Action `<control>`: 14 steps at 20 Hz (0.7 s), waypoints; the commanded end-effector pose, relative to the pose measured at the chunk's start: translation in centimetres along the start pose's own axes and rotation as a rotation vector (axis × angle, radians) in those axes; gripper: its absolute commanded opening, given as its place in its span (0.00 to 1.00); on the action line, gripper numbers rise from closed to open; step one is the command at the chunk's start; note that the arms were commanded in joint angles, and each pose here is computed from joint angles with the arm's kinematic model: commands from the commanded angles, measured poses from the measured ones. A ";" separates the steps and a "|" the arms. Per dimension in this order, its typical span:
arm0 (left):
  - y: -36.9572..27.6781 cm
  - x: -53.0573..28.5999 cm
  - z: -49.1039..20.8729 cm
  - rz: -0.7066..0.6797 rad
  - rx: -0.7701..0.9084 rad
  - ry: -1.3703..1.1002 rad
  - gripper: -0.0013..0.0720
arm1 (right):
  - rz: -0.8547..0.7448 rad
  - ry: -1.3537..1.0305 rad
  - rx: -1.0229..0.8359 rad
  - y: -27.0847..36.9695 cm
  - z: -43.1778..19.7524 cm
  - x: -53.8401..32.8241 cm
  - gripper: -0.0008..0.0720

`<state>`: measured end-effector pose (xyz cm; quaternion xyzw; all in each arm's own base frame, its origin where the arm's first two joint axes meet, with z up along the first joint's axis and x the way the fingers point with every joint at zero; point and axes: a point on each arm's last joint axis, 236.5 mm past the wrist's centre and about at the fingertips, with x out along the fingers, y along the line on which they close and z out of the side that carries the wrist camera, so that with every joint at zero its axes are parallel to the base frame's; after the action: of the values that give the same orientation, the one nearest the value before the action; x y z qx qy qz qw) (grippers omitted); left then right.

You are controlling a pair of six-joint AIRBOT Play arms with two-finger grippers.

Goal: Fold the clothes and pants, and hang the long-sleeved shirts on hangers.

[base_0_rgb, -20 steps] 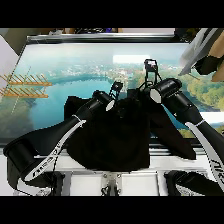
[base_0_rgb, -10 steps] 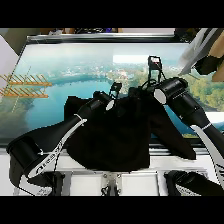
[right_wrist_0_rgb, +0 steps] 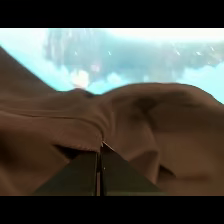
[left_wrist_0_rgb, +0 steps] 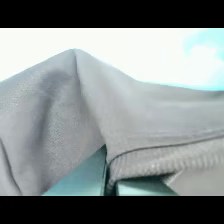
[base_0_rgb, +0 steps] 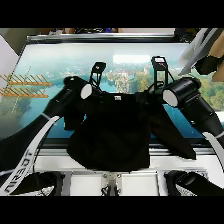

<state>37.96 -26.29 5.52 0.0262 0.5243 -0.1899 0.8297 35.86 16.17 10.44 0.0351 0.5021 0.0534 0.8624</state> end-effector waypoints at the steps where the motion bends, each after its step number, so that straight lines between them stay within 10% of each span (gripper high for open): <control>1: 1.1 -7.3 -2.6 0.015 0.097 0.043 0.04 | 0.009 0.028 -0.008 -0.9 -1.8 -3.9 0.03; 6: -4.4 -15.4 -5.8 -0.185 0.138 -0.002 0.04 | 0.219 0.020 0.055 2.3 -3.9 -9.8 0.03; 14: -0.8 -7.4 -10.3 -0.112 0.041 0.223 0.04 | 0.082 0.190 0.106 1.7 -7.6 -7.7 0.03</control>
<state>25.99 -23.60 12.35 0.0462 0.5579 -0.2703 0.7833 25.74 16.88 14.96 0.1077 0.5589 0.0879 0.8175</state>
